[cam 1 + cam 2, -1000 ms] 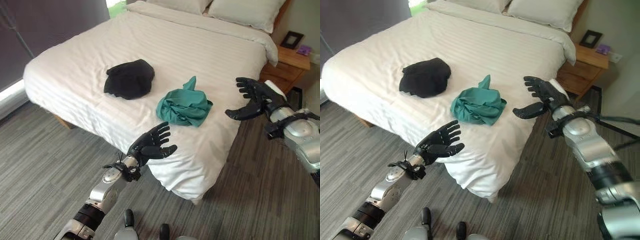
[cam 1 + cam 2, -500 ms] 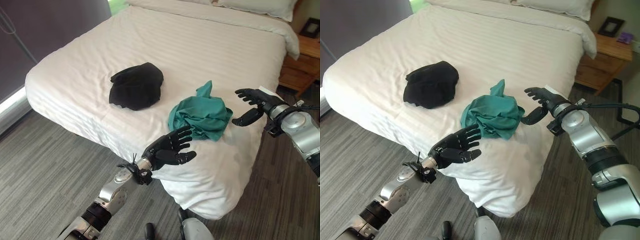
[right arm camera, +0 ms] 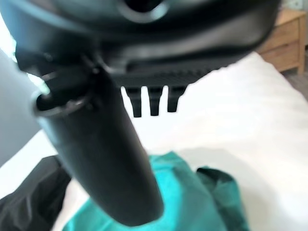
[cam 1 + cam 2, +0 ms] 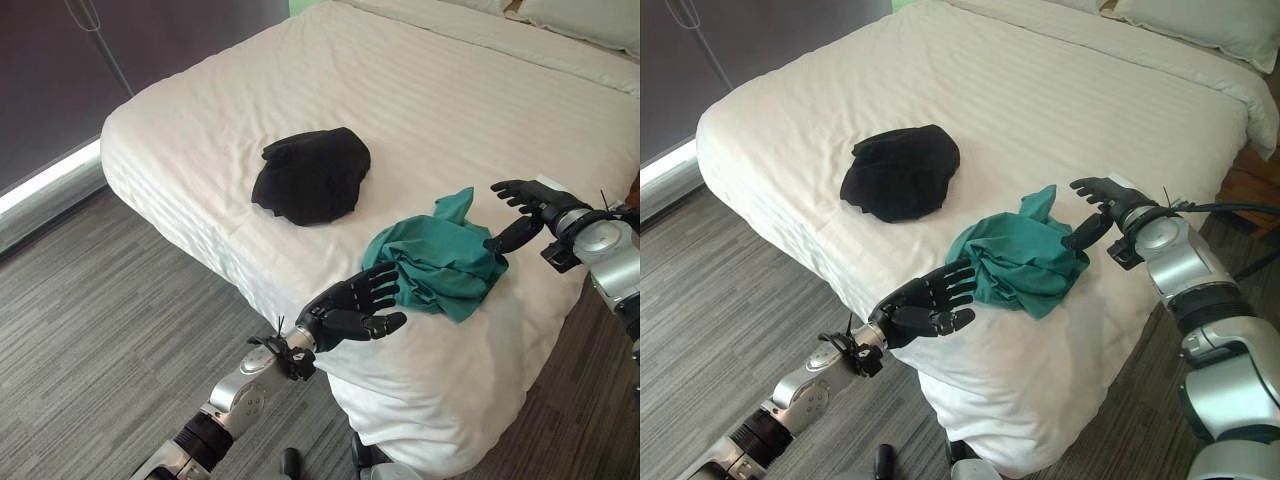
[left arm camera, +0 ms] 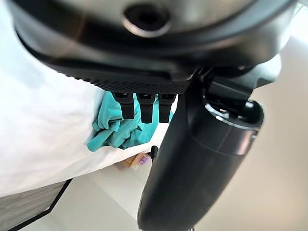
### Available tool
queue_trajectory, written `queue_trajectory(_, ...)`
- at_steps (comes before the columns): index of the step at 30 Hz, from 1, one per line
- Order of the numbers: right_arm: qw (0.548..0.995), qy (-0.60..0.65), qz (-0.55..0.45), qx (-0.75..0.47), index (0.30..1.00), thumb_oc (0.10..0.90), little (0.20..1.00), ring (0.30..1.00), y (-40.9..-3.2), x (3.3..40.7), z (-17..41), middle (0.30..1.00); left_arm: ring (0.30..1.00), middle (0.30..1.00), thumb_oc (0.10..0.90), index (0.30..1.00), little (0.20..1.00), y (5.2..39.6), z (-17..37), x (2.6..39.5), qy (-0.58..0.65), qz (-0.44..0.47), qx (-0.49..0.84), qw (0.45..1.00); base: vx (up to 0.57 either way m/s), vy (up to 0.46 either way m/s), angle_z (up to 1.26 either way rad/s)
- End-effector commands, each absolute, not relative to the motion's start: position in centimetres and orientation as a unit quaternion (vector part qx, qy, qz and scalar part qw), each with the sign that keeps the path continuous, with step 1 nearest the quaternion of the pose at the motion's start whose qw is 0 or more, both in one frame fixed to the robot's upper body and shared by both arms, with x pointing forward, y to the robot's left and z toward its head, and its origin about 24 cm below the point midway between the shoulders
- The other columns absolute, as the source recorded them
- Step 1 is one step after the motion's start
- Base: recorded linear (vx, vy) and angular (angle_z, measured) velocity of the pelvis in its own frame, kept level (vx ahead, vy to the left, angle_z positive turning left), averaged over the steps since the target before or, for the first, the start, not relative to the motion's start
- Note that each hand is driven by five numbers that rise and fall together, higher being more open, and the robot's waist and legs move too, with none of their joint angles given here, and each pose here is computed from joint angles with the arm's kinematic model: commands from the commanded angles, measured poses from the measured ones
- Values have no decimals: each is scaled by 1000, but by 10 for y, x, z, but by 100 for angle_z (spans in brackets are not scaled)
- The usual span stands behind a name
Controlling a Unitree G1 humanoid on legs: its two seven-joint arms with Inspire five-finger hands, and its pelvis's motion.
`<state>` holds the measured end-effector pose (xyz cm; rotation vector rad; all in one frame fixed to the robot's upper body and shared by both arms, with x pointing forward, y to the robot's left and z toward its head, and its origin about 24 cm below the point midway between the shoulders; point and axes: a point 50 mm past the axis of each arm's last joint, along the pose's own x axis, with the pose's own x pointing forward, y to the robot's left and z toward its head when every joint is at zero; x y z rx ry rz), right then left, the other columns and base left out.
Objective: Pick up bed clothes into laundry basket.
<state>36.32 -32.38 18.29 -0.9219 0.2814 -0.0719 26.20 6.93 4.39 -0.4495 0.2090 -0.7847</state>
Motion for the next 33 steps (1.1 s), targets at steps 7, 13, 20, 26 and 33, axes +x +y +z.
queue_trajectory(7,914,39,-56,-400,900,800,900,900,-300,378,192,900,900,900,800,900,900,53,75,252,18,-416,-271,868,4,-24,17)
queue_trajectory(13,906,200,-69,-368,900,800,900,900,-315,351,84,900,900,900,800,900,900,60,76,253,9,-400,-262,878,-18,-35,13)
queue_trajectory(20,815,494,-62,-297,900,800,900,900,-313,191,-98,900,900,900,800,900,900,116,88,248,-49,-314,-223,921,29,-47,30)
queue_trajectory(26,749,624,-64,-214,566,577,566,566,-297,78,-146,566,900,900,800,900,900,143,94,233,-67,-280,-255,923,68,-28,32)
queue_trajectory(33,764,608,-95,-193,300,400,300,300,-304,73,-143,300,900,900,800,900,900,155,117,242,-134,-262,-301,907,-19,-30,1)
